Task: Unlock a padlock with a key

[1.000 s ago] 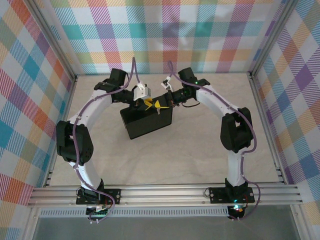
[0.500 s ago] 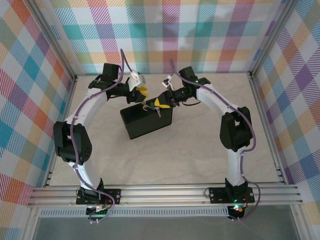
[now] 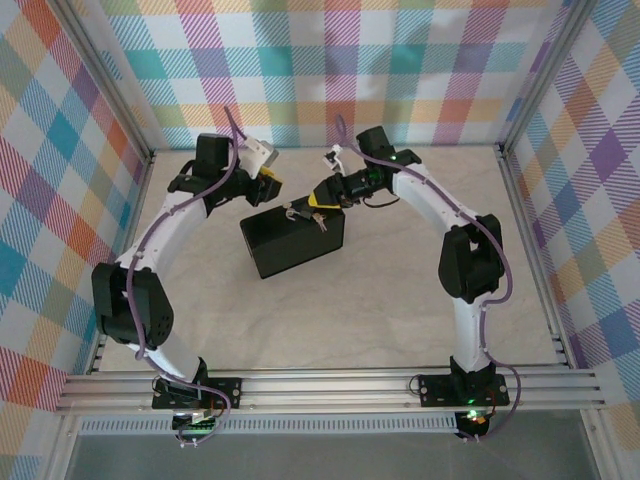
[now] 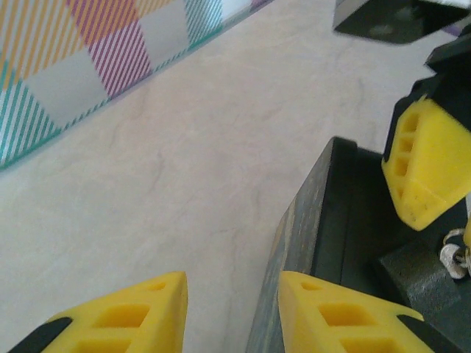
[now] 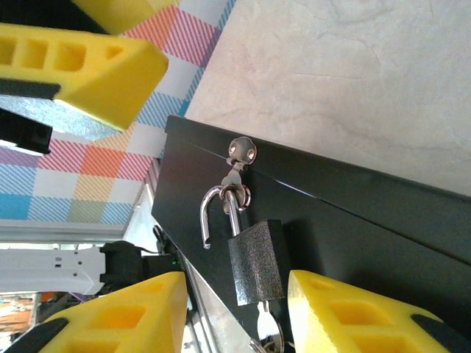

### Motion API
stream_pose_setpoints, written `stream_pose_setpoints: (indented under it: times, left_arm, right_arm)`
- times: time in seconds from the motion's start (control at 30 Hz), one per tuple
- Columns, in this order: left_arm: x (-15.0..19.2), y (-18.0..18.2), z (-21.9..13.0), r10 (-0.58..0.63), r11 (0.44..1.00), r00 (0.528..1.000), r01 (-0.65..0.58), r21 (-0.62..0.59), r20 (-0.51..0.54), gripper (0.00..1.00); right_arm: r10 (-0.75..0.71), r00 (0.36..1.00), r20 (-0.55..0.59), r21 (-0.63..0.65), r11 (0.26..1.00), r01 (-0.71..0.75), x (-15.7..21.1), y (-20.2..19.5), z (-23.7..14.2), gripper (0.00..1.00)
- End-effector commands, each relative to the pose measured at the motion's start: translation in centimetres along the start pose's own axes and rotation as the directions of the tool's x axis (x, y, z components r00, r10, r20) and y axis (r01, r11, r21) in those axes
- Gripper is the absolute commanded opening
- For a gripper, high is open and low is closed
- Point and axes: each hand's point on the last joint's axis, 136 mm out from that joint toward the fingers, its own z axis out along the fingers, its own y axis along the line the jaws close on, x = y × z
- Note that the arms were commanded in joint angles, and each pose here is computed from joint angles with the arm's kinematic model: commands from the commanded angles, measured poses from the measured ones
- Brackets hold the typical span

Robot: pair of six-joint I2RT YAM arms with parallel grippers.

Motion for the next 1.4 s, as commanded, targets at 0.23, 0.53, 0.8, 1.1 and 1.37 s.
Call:
stream_pose_setpoints:
  times: [0.23,0.53,0.8,1.1,1.37]
  left_arm:
    - [4.6,-0.2,-1.9,-0.141,0.971,0.976,0.103,-0.215,-0.167,0.38]
    - [5.1,0.2,-3.6,-0.15,0.952,0.97,0.09,-0.291,-0.189,0.4]
    - [7.2,0.7,-2.6,-0.129,0.956,0.961,0.056,-0.288,-0.244,0.39]
    - [8.8,1.1,-2.0,-0.15,0.954,0.95,0.067,-0.292,-0.274,0.36]
    - [8.9,0.6,-2.1,-0.175,0.955,0.947,0.096,-0.28,-0.271,0.35]
  right_arm:
    - [-0.143,0.977,-0.156,0.252,0.951,0.179,3.0,-1.6,2.5,0.49]
    - [-0.347,0.897,-0.275,0.399,0.807,0.435,3.7,-2.2,2.9,0.56]
    - [-0.424,0.834,-0.352,0.456,0.701,0.549,3.5,-3.2,4.2,0.57]
    - [-0.408,0.828,-0.384,0.519,0.647,0.559,3.7,-4.8,4.9,0.37]
    - [-0.305,0.909,-0.284,0.596,0.686,0.417,3.3,-4.3,4.0,0.19]
